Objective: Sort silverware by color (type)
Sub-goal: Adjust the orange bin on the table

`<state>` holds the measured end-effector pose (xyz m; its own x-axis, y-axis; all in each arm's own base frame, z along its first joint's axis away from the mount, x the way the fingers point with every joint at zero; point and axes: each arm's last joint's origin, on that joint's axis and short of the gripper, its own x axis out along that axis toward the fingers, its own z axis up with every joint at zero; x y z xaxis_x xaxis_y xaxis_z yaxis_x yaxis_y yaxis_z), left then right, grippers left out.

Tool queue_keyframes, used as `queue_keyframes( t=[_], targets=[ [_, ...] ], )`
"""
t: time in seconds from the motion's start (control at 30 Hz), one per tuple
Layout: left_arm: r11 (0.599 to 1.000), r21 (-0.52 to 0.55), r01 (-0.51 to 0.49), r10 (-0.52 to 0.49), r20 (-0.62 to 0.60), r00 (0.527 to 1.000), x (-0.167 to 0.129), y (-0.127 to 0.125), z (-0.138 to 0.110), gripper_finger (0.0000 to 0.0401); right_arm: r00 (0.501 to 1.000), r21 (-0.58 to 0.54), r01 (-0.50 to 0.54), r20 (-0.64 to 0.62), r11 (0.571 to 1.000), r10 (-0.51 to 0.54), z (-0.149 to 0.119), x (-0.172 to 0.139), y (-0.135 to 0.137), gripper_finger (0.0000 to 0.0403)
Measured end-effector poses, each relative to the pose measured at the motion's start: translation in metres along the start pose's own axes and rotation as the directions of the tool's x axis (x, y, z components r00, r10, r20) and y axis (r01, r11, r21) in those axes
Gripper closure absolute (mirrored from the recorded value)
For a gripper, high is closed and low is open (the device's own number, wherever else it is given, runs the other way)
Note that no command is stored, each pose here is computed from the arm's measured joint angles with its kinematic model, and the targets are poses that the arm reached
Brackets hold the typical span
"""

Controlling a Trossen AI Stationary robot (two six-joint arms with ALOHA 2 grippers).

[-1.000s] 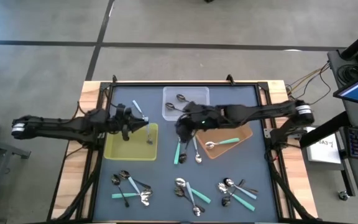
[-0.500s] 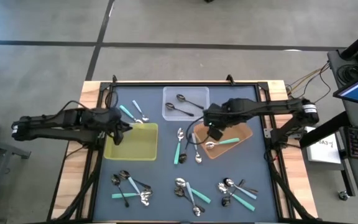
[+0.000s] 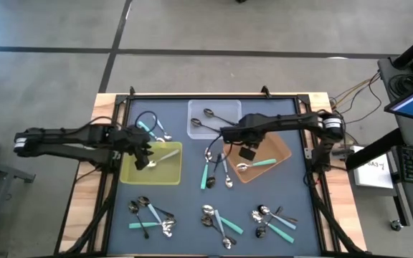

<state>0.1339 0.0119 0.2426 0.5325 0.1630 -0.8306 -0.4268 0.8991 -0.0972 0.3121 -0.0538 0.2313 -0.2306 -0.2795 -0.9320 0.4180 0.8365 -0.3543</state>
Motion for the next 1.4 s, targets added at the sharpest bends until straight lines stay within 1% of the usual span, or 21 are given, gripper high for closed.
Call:
queue_keyframes(
  t=[0.13, 0.23, 0.43, 0.53, 0.63, 0.8, 1.03, 1.23, 1.4],
  targets=[
    [1.0, 0.025, -0.001, 0.001, -0.002, 1.0, 0.002, -0.002, 0.003, 0.0277, 0.995, -0.014, 0.015, -0.096, 1.0, -0.017, 0.004, 0.021, -0.004, 0.0334],
    [1.0, 0.025, -0.005, 0.004, 0.027, 1.0, -0.003, -0.003, 0.009, 0.0276, 0.984, -0.019, 0.0, -0.178, 1.0, -0.003, 0.0, 0.039, -0.005, 0.0335],
    [0.999, 0.024, -0.027, 0.025, 0.078, 0.997, -0.012, -0.003, 0.015, 0.0276, 0.945, 0.001, -0.007, -0.327, 1.0, 0.007, -0.024, 0.069, -0.004, 0.0335],
    [0.998, 0.019, -0.058, 0.056, 0.097, 0.994, -0.013, -0.002, 0.016, 0.0276, 0.931, 0.035, -0.016, -0.364, 0.999, 0.027, -0.038, 0.075, -0.005, 0.0335],
    [0.998, -0.001, -0.056, 0.056, 0.121, 0.991, -0.014, -0.002, 0.018, 0.0276, 0.921, 0.085, -0.021, -0.385, 0.996, 0.053, -0.052, 0.078, -0.007, 0.0335],
    [0.998, -0.053, -0.028, 0.037, 0.172, 0.984, -0.014, -0.004, 0.023, 0.0275, 0.909, 0.194, -0.051, -0.398, 0.98, 0.126, -0.077, 0.076, -0.012, 0.0335],
    [0.993, -0.12, 0.006, 0.021, 0.217, 0.976, -0.015, -0.006, 0.028, 0.0275, 0.907, 0.35, -0.115, -0.346, 0.93, 0.242, -0.107, 0.062, -0.013, 0.0335],
    [0.986, -0.164, 0.019, 0.019, 0.222, 0.975, -0.016, -0.006, 0.028, 0.0275, 0.898, 0.416, -0.166, -0.31, 0.894, 0.311, -0.128, 0.049, -0.005, 0.0335],
    [0.983, -0.183, 0.024, 0.018, 0.224, 0.974, -0.015, -0.006, 0.028, 0.0275, 0.904, 0.426, -0.163, -0.298, 0.89, 0.308, -0.142, 0.044, 0.01, 0.0335]
  ],
)
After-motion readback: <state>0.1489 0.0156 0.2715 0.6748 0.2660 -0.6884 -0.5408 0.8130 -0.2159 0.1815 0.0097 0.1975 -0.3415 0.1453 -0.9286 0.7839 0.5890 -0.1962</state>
